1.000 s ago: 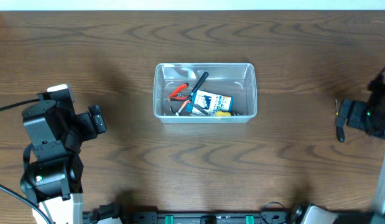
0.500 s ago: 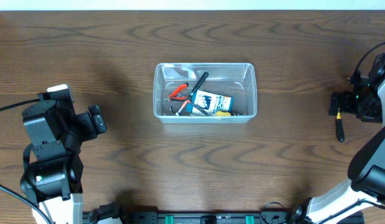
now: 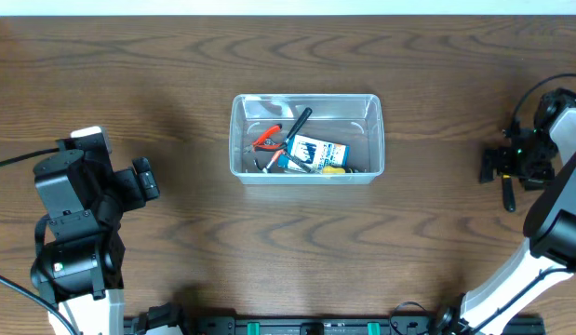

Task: Pack container
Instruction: 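Lower right gripper and grasp the long screwdriver by its handle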

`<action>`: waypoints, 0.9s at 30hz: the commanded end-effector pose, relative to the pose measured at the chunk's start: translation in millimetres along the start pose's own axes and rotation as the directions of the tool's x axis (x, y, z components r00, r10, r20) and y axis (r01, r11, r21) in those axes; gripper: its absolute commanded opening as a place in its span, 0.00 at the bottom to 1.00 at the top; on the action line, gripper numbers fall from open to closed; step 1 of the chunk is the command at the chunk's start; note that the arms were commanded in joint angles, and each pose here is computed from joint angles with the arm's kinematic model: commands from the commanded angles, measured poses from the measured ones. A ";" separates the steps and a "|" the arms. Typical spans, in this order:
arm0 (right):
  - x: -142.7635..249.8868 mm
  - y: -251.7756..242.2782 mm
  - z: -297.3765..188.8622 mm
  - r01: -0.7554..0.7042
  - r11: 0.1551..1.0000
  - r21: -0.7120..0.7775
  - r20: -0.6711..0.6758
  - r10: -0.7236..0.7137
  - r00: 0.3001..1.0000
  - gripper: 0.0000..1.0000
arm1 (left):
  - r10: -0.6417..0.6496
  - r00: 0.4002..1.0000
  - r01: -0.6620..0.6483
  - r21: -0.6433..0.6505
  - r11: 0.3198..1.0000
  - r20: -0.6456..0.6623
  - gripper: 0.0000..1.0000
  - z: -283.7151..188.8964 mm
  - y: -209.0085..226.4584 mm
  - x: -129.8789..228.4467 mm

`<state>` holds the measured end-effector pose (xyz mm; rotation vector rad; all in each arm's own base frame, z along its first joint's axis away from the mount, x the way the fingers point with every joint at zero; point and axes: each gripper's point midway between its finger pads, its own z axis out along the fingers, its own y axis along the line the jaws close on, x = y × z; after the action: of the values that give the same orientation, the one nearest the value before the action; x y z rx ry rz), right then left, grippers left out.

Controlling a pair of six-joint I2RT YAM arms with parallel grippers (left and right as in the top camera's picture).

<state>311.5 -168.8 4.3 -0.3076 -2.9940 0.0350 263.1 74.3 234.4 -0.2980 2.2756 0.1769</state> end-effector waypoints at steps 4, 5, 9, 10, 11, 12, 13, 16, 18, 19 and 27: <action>1.9 -2.5 16.5 0.007 1.000 -0.010 -0.042 -0.007 0.999 0.96 | 0.016 1.000 -0.016 -0.008 1.000 0.000 0.98 0.3 1.7 0.2; 3.0 -2.1 18.3 0.007 1.000 -0.012 -0.048 -0.008 0.999 0.96 | 0.016 1.000 -0.016 -0.008 1.000 0.000 0.98 0.3 1.7 0.2; 5.6 -2.1 24.1 0.003 1.000 -0.014 -0.055 -0.004 0.998 0.92 | 0.016 1.000 -0.016 -0.008 1.000 0.000 0.98 0.3 1.7 0.2; 7.8 -2.4 26.2 -0.001 1.000 -0.016 -0.059 0.000 0.998 0.89 | 0.015 1.000 -0.015 -0.008 1.000 0.000 0.98 0.3 1.7 0.2; 8.8 -2.6 27.5 -0.003 1.000 -0.017 -0.061 0.002 0.998 0.86 | 0.015 1.000 -0.015 -0.008 1.000 0.000 0.98 0.3 1.7 0.2; 10.4 -2.9 29.3 -0.006 1.000 -0.018 -0.064 0.005 0.998 0.84 | 0.015 1.000 -0.015 -0.008 1.000 0.000 0.98 0.3 1.7 0.1; 11.7 -3.1 31.0 -0.014 1.000 -0.018 -0.066 0.012 0.998 0.81 | 0.015 1.000 -0.015 -0.008 1.000 0.000 0.98 0.3 1.7 0.1; 13.7 -2.3 34.1 -0.032 0.999 -0.030 -0.067 0.030 0.997 0.66 | 0.015 1.000 -0.015 -0.008 1.000 0.000 0.98 0.3 1.7 0.1; 13.4 -1.2 34.1 -0.033 0.999 -0.037 -0.066 0.031 0.997 0.61 | 0.015 1.000 -0.015 -0.008 1.000 0.002 0.98 0.3 1.7 -0.2; 13.4 -1.2 34.1 -0.033 0.999 -0.037 -0.066 0.031 0.997 0.59 | 0.015 1.000 -0.015 -0.008 1.000 0.003 0.98 0.3 1.7 -0.5; 13.4 -1.3 34.1 -0.040 0.999 -0.036 -0.066 0.038 0.997 0.30 | 0.015 1.000 -0.015 -0.008 1.000 0.004 0.98 0.3 1.7 -0.7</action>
<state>308.5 -172.9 -6.2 -0.3567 -2.9908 0.0040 263.6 74.5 235.0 -0.2937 2.2728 0.1790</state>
